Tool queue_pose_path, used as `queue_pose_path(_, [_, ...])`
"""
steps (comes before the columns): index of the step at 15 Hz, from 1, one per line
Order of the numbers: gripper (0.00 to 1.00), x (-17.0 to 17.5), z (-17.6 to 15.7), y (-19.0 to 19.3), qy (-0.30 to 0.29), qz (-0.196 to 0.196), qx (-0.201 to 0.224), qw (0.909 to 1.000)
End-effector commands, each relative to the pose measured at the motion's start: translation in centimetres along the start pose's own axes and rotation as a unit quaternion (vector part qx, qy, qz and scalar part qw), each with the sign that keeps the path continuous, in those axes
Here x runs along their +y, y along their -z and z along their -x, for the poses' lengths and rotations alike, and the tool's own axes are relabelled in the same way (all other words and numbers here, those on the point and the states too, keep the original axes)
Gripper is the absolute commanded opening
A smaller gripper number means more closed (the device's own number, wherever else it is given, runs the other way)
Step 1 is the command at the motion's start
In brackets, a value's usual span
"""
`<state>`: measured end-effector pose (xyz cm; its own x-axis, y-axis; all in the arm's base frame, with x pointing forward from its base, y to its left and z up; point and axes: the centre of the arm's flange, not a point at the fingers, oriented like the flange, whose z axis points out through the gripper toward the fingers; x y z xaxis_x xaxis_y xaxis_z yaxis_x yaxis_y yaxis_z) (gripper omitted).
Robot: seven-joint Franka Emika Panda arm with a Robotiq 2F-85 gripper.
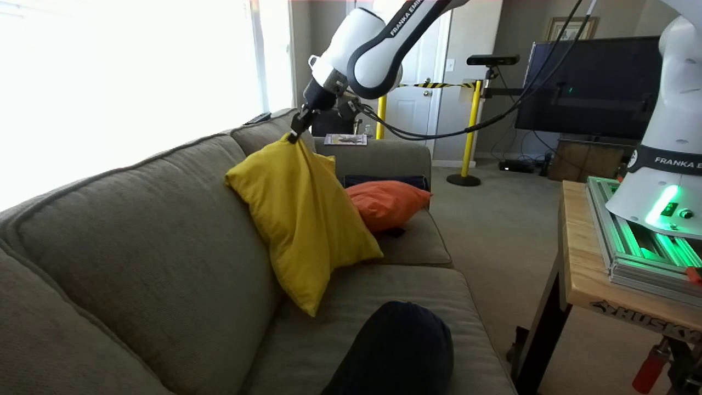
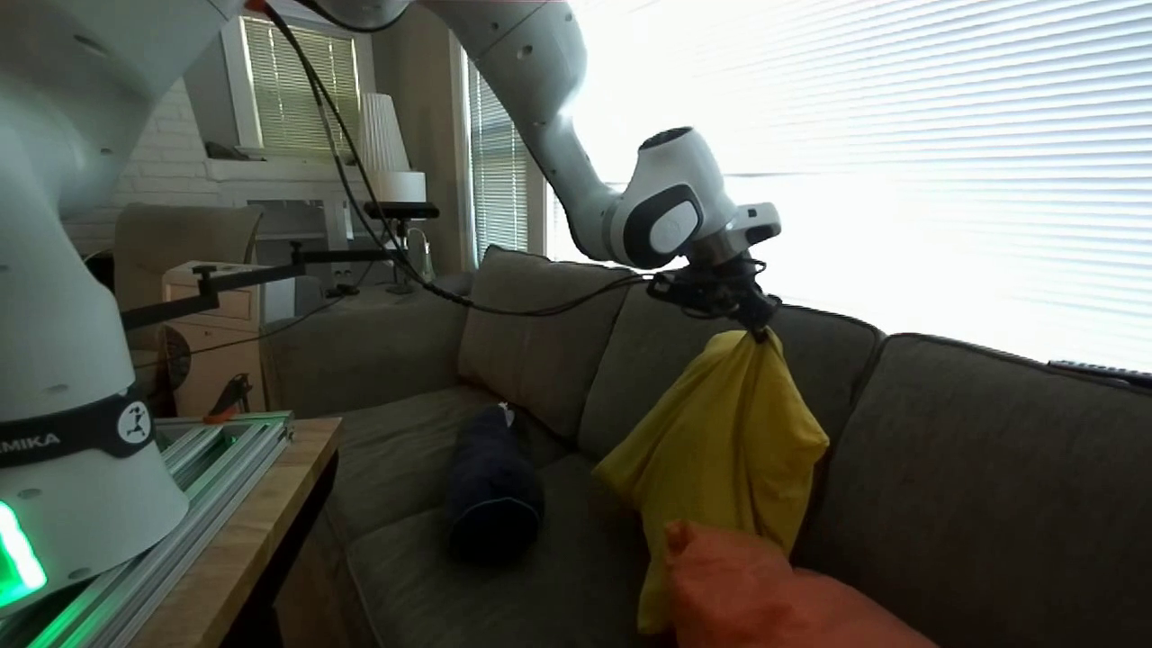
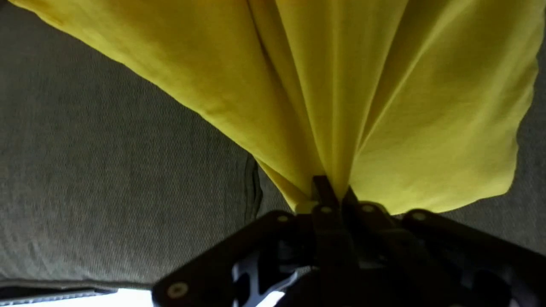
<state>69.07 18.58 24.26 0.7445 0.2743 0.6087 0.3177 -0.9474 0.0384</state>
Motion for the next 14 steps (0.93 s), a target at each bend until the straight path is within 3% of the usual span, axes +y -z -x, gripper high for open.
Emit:
queue_pose_path(1, [0.01,-1.6,-2.1,1.5,0.042,-0.010,0.017,0.9989])
queue_pose_path(8, [0.01,-6.5,-1.3,0.6,0.145,-0.097,-0.042,0.9837])
queue_pose_path(11, [0.01,-7.8,-1.1,2.1,0.185,-0.154,-0.070,0.9681])
queue_pose_path(14, [0.01,-8.1,-0.6,4.1,0.230,-0.213,-0.106,0.9436])
